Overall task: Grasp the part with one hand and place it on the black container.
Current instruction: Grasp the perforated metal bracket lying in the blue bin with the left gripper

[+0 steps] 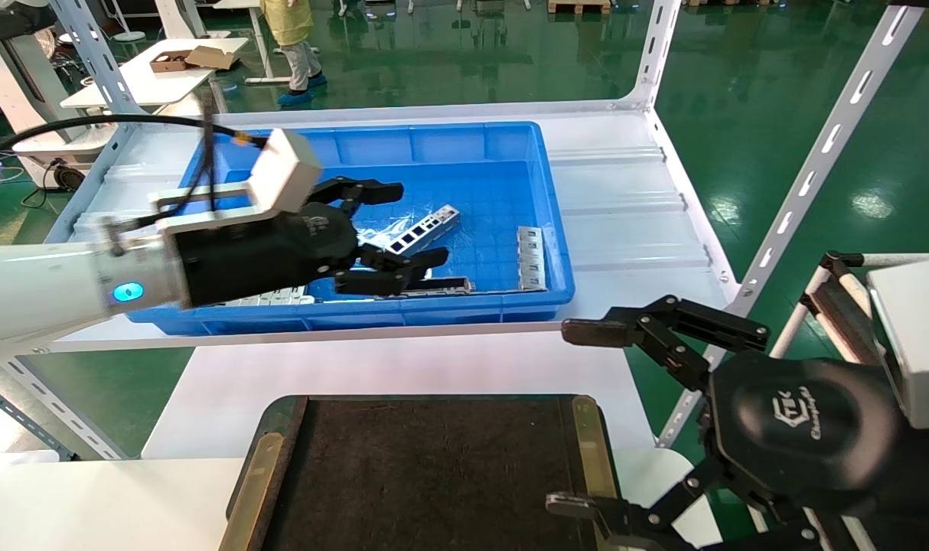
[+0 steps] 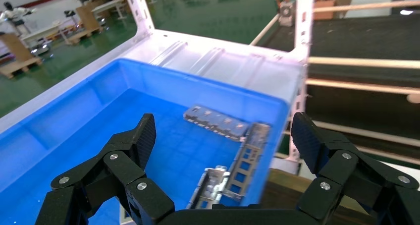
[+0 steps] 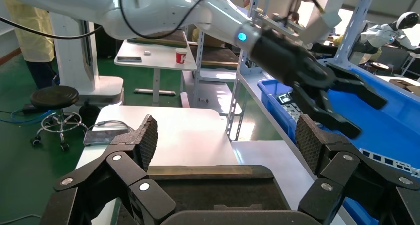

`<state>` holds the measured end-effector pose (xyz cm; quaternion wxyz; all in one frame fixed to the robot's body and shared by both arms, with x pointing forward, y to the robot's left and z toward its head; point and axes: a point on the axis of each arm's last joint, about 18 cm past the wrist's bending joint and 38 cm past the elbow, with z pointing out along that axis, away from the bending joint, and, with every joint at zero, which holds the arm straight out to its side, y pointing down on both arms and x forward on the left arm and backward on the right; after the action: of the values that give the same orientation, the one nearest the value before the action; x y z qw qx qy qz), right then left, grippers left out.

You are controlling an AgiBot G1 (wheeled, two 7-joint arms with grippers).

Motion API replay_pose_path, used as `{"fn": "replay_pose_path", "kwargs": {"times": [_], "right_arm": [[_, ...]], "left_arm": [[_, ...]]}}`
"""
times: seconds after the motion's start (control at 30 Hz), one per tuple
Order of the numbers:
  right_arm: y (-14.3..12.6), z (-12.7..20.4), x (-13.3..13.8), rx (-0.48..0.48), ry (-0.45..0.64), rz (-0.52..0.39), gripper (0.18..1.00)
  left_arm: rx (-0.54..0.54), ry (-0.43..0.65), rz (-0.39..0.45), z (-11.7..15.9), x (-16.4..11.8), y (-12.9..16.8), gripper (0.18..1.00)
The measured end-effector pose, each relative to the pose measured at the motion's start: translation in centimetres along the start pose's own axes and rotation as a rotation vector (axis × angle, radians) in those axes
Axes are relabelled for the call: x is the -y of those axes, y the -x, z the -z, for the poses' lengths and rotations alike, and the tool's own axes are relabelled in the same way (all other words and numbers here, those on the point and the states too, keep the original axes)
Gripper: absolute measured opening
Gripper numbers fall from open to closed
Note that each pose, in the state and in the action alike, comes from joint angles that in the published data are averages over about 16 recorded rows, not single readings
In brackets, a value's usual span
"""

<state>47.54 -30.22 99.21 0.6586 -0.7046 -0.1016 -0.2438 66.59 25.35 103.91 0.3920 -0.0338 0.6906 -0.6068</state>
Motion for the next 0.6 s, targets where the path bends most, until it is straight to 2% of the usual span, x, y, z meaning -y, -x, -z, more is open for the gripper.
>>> {"fn": "replay_pose_path", "kwargs": {"times": [0.3,0.6], "right_arm": [[0.0,0.0,0.0,0.0,0.0,0.0,1.001],[0.0,0.0,0.0,0.0,0.0,0.0,1.001]], "left_arm": [[0.101,0.084,0.015,-4.8,-1.9,2.2,1.001],[0.204,0.186,0.022,-7.6,-4.4,3.3,1.001]]}}
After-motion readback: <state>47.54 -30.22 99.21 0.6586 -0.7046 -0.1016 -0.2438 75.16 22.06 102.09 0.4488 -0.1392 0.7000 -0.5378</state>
